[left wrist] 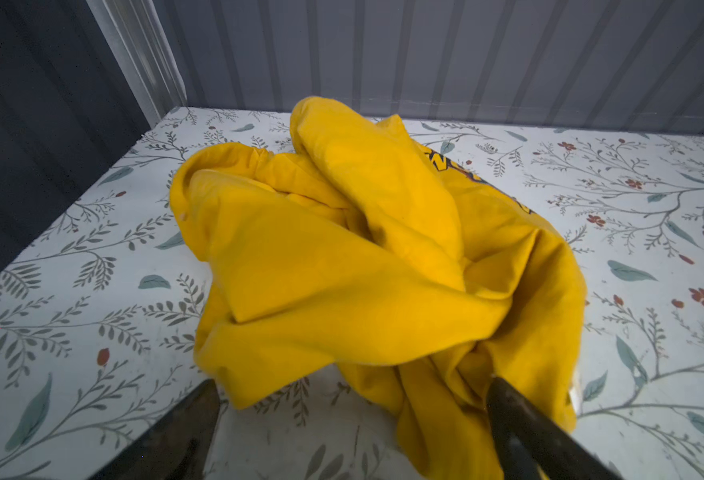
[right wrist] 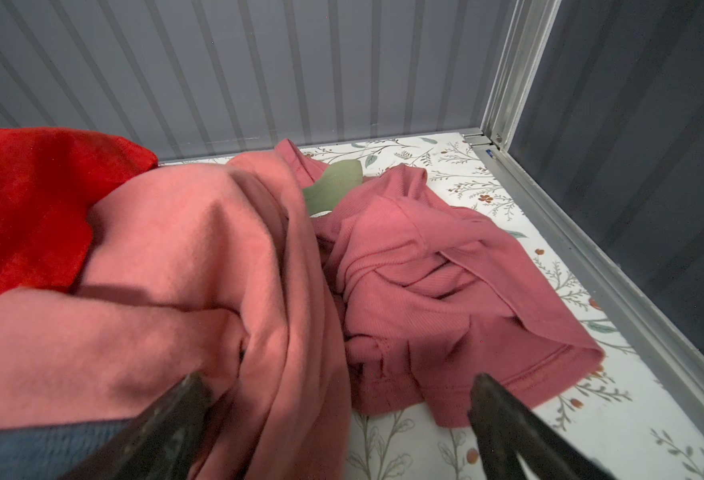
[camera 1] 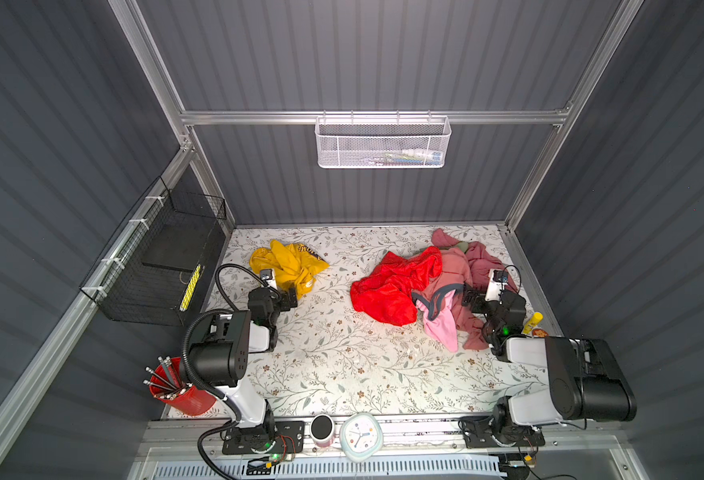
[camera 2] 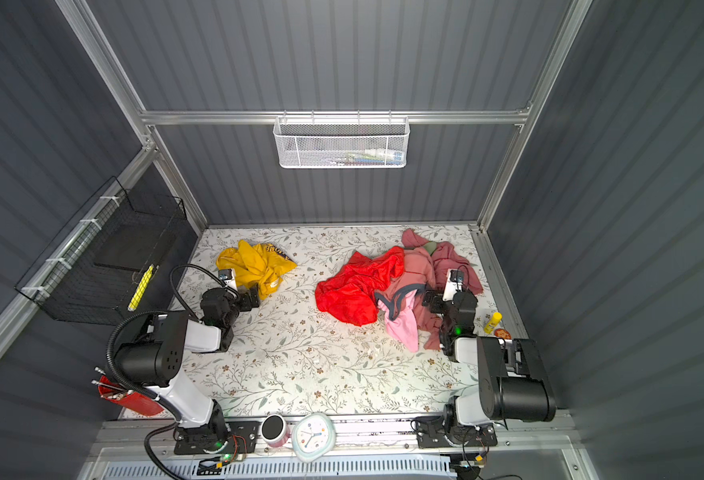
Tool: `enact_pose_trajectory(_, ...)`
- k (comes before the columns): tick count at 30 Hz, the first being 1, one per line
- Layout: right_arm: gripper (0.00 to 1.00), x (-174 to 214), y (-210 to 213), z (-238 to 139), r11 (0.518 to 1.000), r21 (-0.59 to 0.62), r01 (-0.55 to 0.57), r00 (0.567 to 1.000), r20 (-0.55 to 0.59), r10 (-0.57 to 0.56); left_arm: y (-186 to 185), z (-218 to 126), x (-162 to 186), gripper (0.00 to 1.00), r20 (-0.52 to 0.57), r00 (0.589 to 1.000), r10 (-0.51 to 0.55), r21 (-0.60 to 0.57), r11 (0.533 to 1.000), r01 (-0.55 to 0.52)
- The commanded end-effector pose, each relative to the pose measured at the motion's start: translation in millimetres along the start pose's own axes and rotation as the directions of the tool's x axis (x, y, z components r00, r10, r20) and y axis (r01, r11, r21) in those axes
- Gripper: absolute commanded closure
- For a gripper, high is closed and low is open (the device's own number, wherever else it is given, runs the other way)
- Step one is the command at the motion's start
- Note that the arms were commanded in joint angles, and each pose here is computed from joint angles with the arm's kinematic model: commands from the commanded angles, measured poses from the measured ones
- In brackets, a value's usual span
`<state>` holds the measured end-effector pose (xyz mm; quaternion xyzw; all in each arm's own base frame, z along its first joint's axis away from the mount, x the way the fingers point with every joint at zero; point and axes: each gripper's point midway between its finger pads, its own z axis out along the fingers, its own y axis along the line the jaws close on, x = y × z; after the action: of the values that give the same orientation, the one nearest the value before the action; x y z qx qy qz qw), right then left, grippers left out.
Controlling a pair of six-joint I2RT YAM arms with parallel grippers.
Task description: Pick out a specific cloth from the pile
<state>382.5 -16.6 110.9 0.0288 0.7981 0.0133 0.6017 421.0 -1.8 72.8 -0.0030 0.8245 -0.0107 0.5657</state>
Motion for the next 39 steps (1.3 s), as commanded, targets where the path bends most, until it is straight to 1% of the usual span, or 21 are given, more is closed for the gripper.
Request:
enact_pose_trajectory(1, 0.01, -9.3, 0.4, 2.4, 1.000, -0.007, 0.002, 1.000, 0.029, -0.002, -4.7, 0.0, 10.4, 0.00, -0.041, 0.999, 0.027, 0.020, 0.999, -0.026)
enact_pose_trajectory(39, 0.01, -9.0, 0.3, 2.6, 1.000, -0.007, 0.002, 1.000, 0.028, -0.001, -5.7, 1.0, 10.7, 0.00, -0.045, 0.998, 0.037, 0.011, 0.999, -0.037)
